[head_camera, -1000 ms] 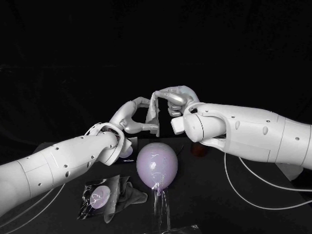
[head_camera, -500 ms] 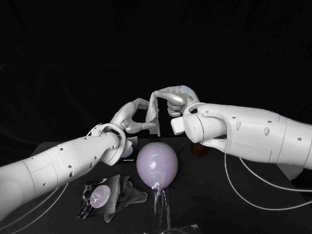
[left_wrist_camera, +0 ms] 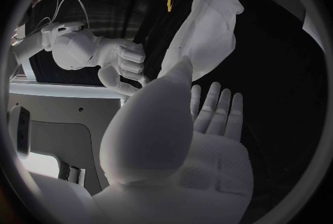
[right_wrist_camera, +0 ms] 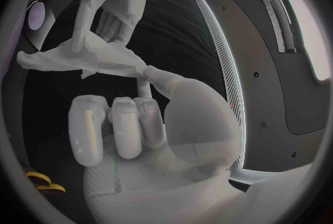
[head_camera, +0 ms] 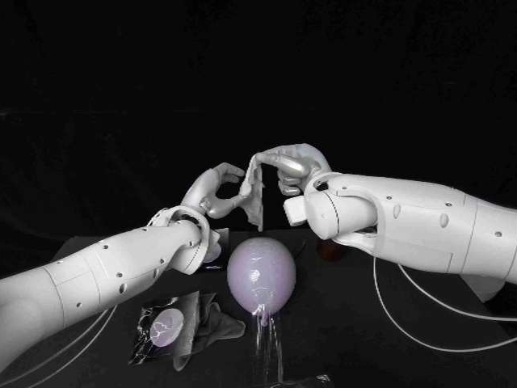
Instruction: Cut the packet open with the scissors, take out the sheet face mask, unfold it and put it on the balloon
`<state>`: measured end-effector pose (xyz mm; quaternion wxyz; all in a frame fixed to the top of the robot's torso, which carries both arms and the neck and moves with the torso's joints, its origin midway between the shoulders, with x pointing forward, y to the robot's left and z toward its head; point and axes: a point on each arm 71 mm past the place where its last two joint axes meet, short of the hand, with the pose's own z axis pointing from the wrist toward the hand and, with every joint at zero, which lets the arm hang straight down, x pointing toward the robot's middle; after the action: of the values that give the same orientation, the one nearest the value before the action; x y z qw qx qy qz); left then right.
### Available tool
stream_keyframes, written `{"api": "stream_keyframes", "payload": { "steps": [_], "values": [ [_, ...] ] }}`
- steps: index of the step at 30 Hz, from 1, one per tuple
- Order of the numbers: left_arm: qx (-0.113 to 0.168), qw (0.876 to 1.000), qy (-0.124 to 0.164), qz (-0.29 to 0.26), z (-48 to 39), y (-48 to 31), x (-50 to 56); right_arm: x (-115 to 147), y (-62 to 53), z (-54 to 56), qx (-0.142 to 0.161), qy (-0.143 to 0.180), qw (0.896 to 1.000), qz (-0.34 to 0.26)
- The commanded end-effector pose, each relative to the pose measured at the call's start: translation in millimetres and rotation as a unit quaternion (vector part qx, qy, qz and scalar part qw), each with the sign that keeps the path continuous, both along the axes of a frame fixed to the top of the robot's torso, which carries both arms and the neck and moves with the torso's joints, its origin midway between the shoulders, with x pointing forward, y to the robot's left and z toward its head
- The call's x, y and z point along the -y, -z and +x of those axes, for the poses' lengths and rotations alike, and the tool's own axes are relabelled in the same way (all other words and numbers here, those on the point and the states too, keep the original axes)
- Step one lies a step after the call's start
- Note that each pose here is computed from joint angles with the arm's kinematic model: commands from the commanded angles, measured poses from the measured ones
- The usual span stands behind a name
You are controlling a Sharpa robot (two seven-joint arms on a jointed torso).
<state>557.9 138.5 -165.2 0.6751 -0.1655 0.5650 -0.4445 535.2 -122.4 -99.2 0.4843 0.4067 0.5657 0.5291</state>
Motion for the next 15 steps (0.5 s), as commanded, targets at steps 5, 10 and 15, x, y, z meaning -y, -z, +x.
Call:
{"api": "stream_keyframes", "payload": {
  "steps": [5,10,15],
  "values": [
    [0.028,0.999,-0.01,-0.041,-2.3,-6.2,-4.6,1.5,-1.9,2.5,0.012,0.001,1.0,-0.003],
    [0.039,0.998,-0.005,-0.052,-3.4,-8.0,-4.8,2.3,-1.8,3.4,0.011,0.003,1.0,-0.003],
    [0.051,0.997,0.003,-0.065,-5.5,-9.7,-3.0,2.7,-1.4,4.3,0.01,0.003,1.0,-0.004]
  ]
}}
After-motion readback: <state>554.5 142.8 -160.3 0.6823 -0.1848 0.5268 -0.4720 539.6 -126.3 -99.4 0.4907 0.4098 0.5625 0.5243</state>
